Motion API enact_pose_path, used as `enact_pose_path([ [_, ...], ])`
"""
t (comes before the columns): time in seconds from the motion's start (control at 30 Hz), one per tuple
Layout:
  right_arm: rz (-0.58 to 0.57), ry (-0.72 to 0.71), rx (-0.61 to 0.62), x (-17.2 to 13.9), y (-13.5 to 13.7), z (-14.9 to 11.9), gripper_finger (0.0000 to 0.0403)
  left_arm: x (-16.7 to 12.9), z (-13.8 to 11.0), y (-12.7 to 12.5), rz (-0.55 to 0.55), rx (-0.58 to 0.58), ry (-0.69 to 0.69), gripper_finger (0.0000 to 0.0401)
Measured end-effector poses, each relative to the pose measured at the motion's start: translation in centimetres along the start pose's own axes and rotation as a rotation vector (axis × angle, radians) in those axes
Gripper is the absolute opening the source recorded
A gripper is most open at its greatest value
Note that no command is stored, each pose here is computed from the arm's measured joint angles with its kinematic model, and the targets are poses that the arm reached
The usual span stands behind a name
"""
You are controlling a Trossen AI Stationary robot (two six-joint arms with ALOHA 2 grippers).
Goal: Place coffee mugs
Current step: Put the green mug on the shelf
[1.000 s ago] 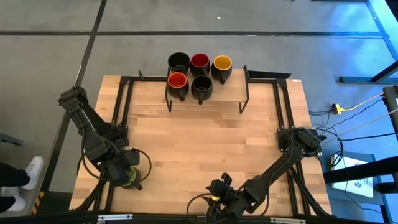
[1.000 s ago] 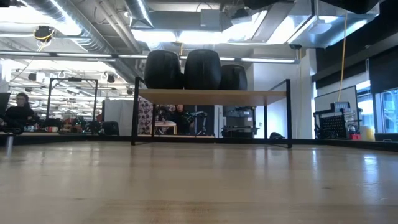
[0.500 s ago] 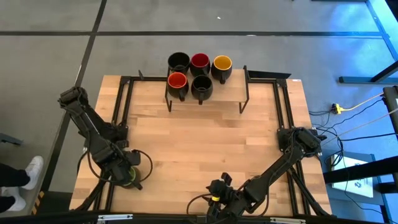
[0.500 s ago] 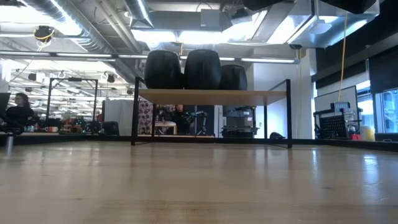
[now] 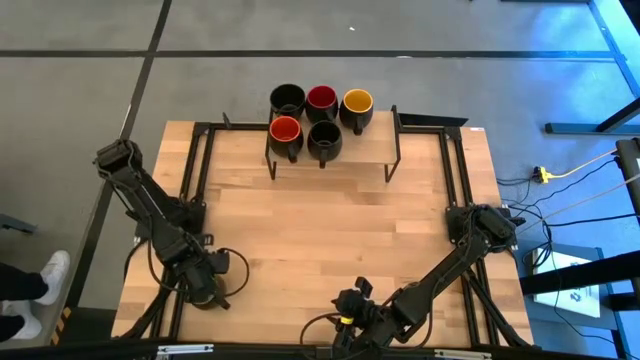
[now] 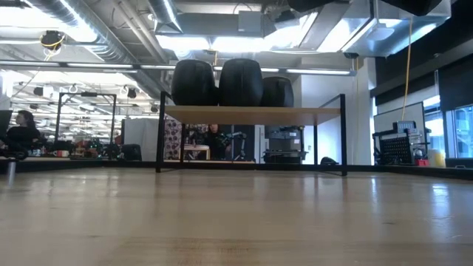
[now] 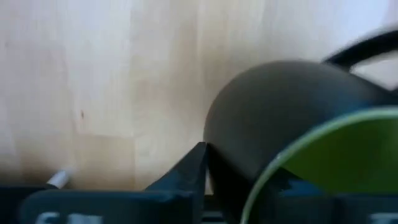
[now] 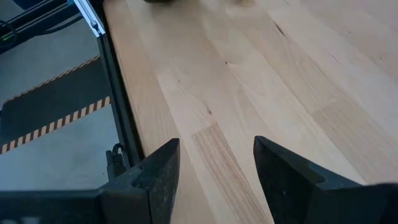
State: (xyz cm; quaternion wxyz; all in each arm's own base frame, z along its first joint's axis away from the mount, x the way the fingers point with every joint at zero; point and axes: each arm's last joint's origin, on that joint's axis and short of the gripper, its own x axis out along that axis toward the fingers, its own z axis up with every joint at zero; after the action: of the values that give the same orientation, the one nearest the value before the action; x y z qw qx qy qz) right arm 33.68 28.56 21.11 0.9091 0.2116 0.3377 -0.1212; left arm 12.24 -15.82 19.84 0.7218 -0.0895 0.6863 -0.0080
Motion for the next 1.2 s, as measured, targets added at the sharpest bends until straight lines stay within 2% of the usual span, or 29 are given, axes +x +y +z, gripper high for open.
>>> enact_pose_path([
  [0.1, 0.003, -0.003, -0.014, -0.2, 0.1, -0.2, 0.0193, 0.1, 0.3, 0.1, -0.007, 0.023, 0.003, 0.0021],
  [0.13, 0.001, -0.015, -0.020, -0.3, 0.2, -0.3, 0.0193, -0.1, 0.5, 0.1, -0.022, 0.022, -0.002, 0.0015],
  [0.33, -0.001, -0.119, -0.017, -2.4, 1.5, -2.5, 0.0193, -2.9, 3.9, -0.5, -0.060, 0.101, -0.112, 0.0014],
  [0.57, -0.028, -0.141, 0.103, -3.3, 1.1, -5.3, 0.0193, -4.6, 10.7, -0.9, 0.040, 0.310, -0.149, 0.0014],
  [0.73, -0.031, -0.128, 0.180, -3.2, 0.6, -6.2, 0.0193, -4.1, 16.3, 0.1, 0.091, 0.346, -0.148, 0.0015],
  [0.9, -0.029, -0.115, 0.187, -3.1, 0.6, -6.2, 0.0193, -4.0, 20.5, 1.2, 0.150, 0.359, -0.176, 0.0016],
  [1.0, -0.033, -0.116, 0.196, -3.0, 0.5, -6.1, 0.0193, -3.6, 22.3, 1.9, 0.213, 0.375, -0.178, 0.0016],
  [1.2, -0.038, -0.098, 0.213, -2.7, 0.3, -5.8, 0.0193, -1.6, 24.3, 3.1, 0.228, 0.378, -0.122, 0.0017],
])
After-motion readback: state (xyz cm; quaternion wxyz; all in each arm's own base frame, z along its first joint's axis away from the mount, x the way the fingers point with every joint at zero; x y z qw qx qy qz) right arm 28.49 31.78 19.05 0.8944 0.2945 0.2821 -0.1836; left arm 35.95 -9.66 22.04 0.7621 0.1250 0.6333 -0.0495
